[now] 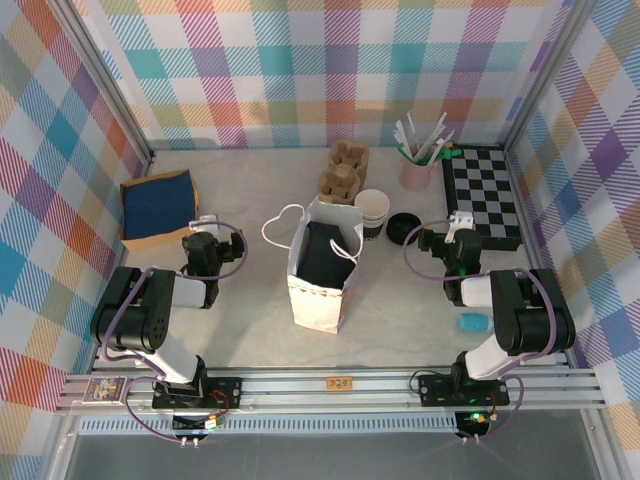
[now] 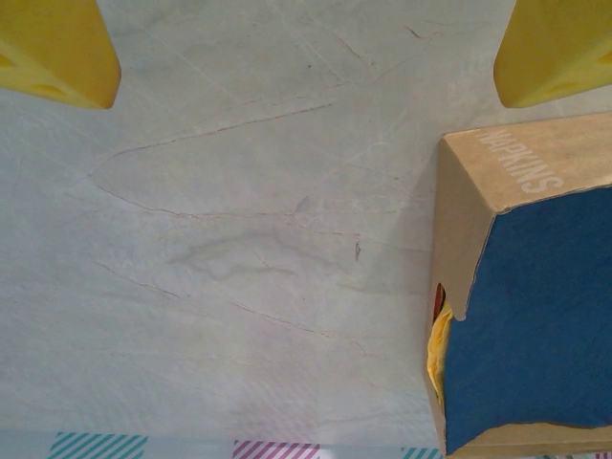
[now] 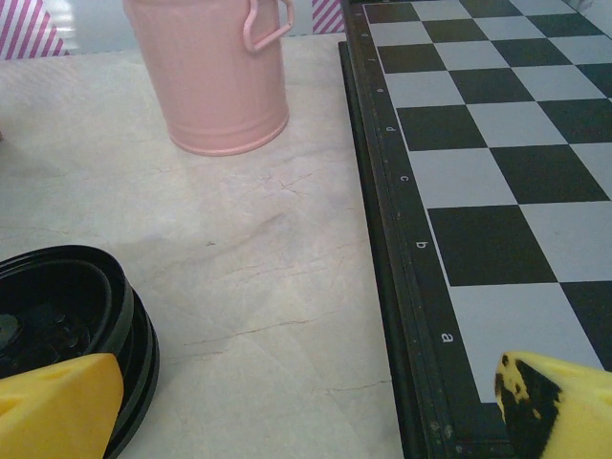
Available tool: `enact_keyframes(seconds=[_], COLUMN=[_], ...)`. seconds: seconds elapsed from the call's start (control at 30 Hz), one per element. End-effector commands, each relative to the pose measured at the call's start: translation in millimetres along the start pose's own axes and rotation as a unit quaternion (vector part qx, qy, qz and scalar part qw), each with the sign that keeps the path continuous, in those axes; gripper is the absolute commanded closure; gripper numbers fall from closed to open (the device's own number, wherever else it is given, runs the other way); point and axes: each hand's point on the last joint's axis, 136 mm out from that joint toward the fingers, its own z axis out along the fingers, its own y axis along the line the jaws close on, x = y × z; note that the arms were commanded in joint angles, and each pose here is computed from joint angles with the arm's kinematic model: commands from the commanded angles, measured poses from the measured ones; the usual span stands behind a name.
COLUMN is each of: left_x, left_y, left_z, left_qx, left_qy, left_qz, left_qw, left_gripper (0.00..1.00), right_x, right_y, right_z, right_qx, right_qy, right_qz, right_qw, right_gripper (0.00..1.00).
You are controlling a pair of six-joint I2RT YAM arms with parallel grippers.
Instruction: Pack the takeout coffee
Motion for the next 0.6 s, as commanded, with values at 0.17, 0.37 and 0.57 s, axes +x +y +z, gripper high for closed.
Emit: enact_keyframes(seconds=[0.17, 0.37, 0.57], left_x=[-3.6, -3.6, -3.9], left_y=[-2.9, -3.0, -3.1], left_z=[-2.3, -2.3, -2.0], left_qx=[0.009, 0.01, 0.01], left_qy=[-0.005, -0.005, -0.005], left_qz=[-0.01, -0.01, -0.01], left_qw=[1.0, 1.0, 1.0], left_gripper=[0.0, 0.0, 0.0], right_x=[-7.7, -7.5, -7.3], right_y=[3.9, 5.2, 5.4], right_z=[-2.3, -2.0, -2.0], right_qx=[-0.01, -0.012, -0.011], right_qy=[-0.012, -0.011, -0.011], right_qz=[0.005, 0.004, 0.004], right_qw=[1.0, 1.0, 1.0], right_gripper=[0.0, 0.01, 0.0])
